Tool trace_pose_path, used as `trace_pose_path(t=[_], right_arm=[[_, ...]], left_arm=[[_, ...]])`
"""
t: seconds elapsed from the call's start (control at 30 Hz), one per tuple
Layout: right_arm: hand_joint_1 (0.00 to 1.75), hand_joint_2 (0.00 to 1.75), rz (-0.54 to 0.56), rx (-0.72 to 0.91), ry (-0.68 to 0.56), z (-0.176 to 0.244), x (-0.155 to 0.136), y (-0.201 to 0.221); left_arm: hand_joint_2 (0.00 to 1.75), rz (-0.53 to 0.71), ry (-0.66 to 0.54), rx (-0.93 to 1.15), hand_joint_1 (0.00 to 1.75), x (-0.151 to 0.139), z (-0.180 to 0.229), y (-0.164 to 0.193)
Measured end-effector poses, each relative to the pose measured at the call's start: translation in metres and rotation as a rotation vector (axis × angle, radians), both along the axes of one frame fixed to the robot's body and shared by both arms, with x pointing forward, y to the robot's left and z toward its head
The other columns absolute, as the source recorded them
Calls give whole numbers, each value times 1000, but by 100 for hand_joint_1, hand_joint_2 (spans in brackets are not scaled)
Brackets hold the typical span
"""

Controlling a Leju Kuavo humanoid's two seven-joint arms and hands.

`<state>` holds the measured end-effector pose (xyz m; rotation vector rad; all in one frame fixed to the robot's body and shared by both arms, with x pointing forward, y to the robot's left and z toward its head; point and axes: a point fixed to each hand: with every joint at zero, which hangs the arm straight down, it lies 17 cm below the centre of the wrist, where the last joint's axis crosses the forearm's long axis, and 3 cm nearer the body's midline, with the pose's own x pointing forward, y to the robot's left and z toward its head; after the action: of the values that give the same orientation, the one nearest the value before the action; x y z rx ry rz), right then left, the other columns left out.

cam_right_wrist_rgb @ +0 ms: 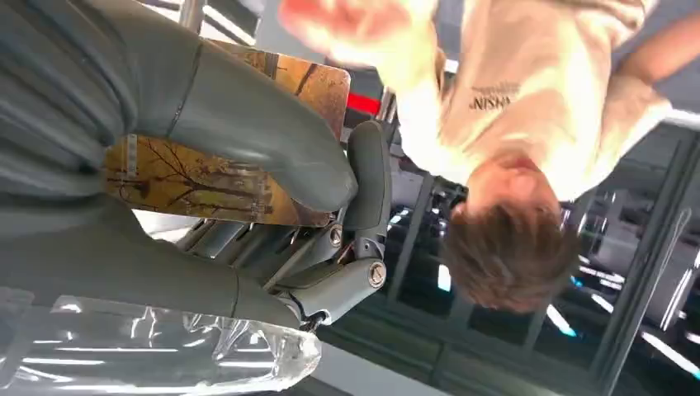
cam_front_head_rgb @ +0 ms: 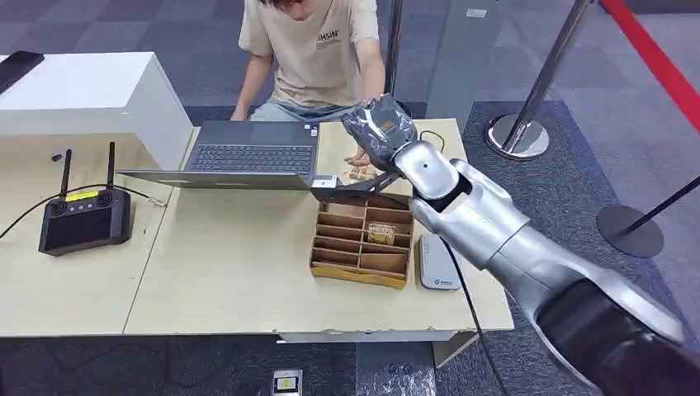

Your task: Pass the card to the sensor for recognition and then transmit it.

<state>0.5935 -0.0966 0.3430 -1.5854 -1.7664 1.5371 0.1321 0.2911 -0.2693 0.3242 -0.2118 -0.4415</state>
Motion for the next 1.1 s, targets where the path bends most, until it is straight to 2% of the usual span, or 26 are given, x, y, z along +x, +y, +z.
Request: trace_pose_path(t=[0.57,0.6,0.63,0.67,0.87,1.1], right_arm=[[175,175,-52,-79,2,-18,10,-15],[147,175,-52,-79,0,-19,10,-16],[10,175,-50,-77,-3,-19,10,-16],[0,0,-49,-76,-6,-19,10,-16],[0,0,-18,-84,-1,-28,7,-13],[0,0,-15,-1,-9,-31,2,-25]], left_arm=[[175,-20,-3,6,0,1,0,0],[175,-20,-3,6,0,1,0,0],[175,-21,-4,6,0,1,0,0],[175,-21,-3,6,0,1,0,0],[175,-21,-3,6,0,1,0,0],[175,-17,5,9,0,-1,0,1]])
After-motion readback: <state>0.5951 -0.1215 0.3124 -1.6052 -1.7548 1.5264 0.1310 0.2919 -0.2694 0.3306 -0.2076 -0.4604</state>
